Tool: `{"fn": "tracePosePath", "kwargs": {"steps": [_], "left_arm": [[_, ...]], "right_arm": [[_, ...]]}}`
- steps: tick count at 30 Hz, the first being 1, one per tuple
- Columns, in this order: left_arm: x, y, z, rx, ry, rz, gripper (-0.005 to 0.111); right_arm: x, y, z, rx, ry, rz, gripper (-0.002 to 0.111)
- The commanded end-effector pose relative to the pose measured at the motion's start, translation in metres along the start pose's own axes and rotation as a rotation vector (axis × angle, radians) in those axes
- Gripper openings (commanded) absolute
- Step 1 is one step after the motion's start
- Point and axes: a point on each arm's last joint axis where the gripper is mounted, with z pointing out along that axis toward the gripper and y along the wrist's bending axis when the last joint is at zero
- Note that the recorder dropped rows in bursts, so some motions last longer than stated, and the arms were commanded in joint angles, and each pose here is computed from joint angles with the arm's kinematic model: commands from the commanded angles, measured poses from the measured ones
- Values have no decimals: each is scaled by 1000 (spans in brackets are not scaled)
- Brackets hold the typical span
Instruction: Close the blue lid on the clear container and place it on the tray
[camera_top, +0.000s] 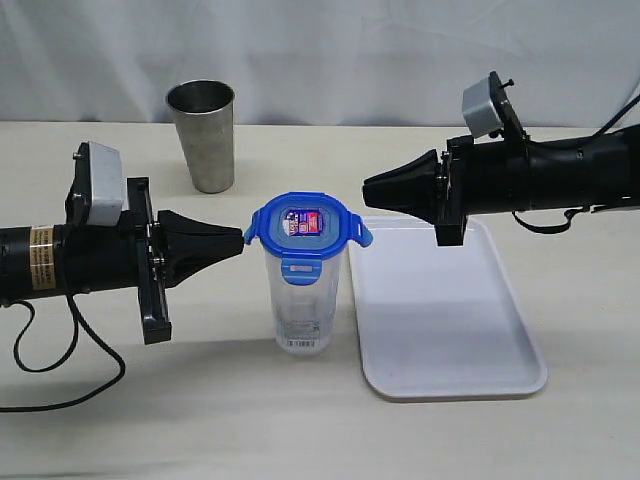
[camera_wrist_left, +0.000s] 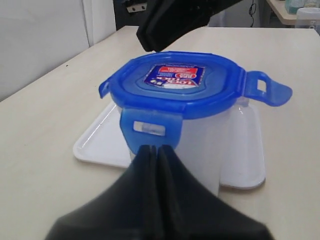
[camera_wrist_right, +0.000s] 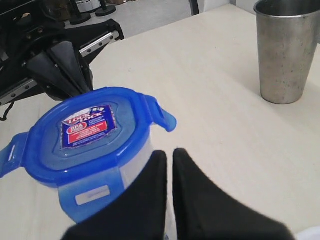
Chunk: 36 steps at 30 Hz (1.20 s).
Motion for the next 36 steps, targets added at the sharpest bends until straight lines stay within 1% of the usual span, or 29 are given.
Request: {"fn": "tracePosePath", "kwargs": {"steps": [1,10,24,34,36], "left_arm": [[-2,2,1,-15,-20,-22,0],[-4,-8,10,37,-20,-20,0],[-4,-7,10,23,-25,-20,0],[-4,-7,10,23,-24,-20,0],[-3,-6,10,17,-6,-20,0]], "right_arm": [[1,1,1,-3,7,7,4],[1,1,1,-3,7,7,4],[8,5,1,-33,67,79,4],[12,8,1,-45,71,87,4],[12,8,1,-50,70,86,4]]}}
